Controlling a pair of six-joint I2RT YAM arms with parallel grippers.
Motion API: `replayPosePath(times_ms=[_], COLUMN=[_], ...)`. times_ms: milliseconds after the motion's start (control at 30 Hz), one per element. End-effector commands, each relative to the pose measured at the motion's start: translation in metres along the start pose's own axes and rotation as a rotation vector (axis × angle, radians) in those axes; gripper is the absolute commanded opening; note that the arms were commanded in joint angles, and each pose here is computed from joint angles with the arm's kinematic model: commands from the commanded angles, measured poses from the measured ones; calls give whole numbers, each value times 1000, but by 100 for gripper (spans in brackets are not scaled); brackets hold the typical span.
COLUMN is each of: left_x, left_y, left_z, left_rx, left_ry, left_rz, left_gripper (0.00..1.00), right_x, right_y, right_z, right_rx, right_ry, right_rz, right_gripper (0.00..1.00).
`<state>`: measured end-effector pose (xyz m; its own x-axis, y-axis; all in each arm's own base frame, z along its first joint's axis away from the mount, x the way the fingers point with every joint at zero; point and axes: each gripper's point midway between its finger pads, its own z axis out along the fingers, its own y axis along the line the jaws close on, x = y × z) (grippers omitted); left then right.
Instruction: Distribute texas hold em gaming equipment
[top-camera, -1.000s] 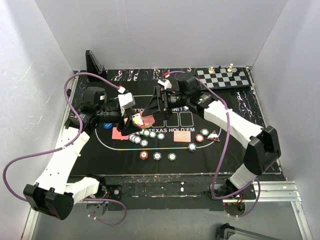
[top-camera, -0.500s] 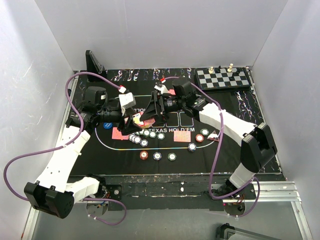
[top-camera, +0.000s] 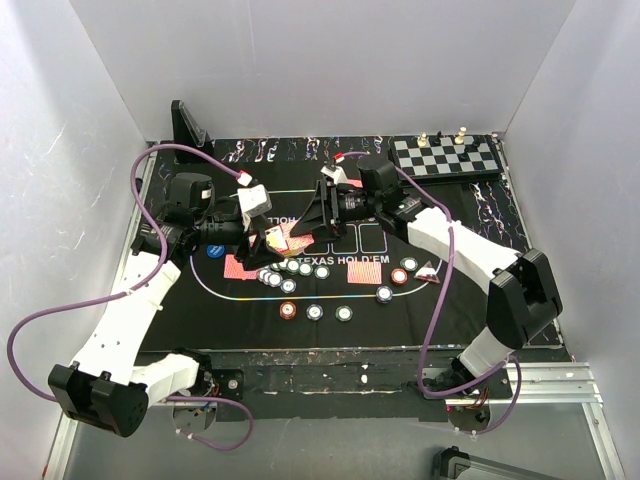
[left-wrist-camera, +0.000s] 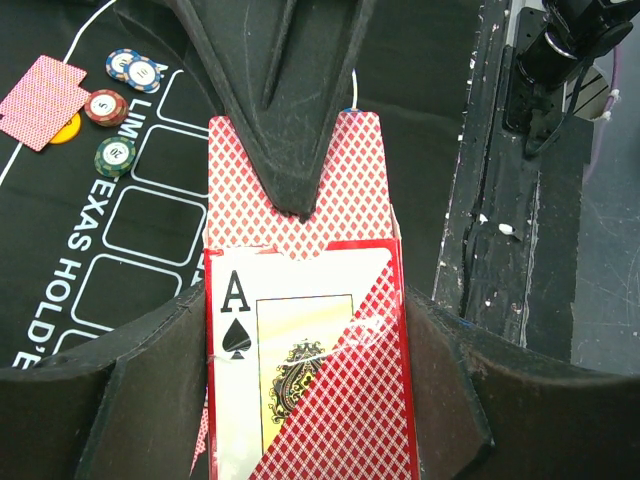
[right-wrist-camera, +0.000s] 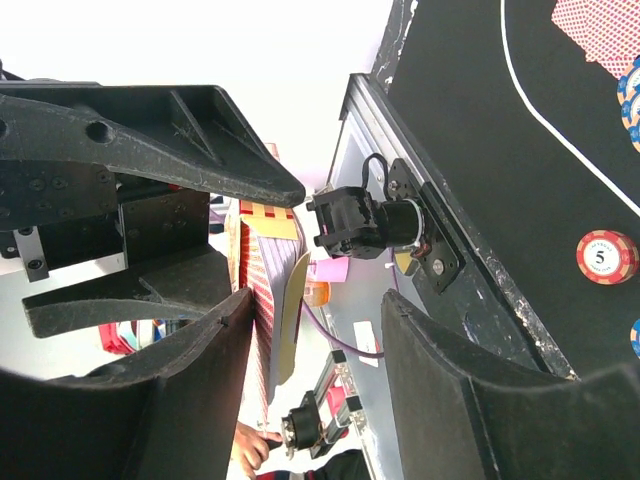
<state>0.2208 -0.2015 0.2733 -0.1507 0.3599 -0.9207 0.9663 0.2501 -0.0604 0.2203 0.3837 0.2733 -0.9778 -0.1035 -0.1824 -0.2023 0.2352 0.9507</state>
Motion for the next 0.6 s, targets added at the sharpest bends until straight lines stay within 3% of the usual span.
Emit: replayPosePath(times_ms=[0, 400, 567], left_x=[-24, -25, -26], left_y=[-3, -5, -5], left_z=[-7, -9, -10], left_rx=[-1, -5, -5], left_ry=[-60, -64, -67], left_rz=[61, 67, 69], left_gripper=[0, 0, 0], right_x=[-2, -4, -5], right_y=[17, 26, 23], right_z=[-13, -29, -41], right_rx=[-45, -55, -40], right_ry=[-28, -55, -74], right_rz=[-55, -70, -61], right_gripper=[59, 32, 28])
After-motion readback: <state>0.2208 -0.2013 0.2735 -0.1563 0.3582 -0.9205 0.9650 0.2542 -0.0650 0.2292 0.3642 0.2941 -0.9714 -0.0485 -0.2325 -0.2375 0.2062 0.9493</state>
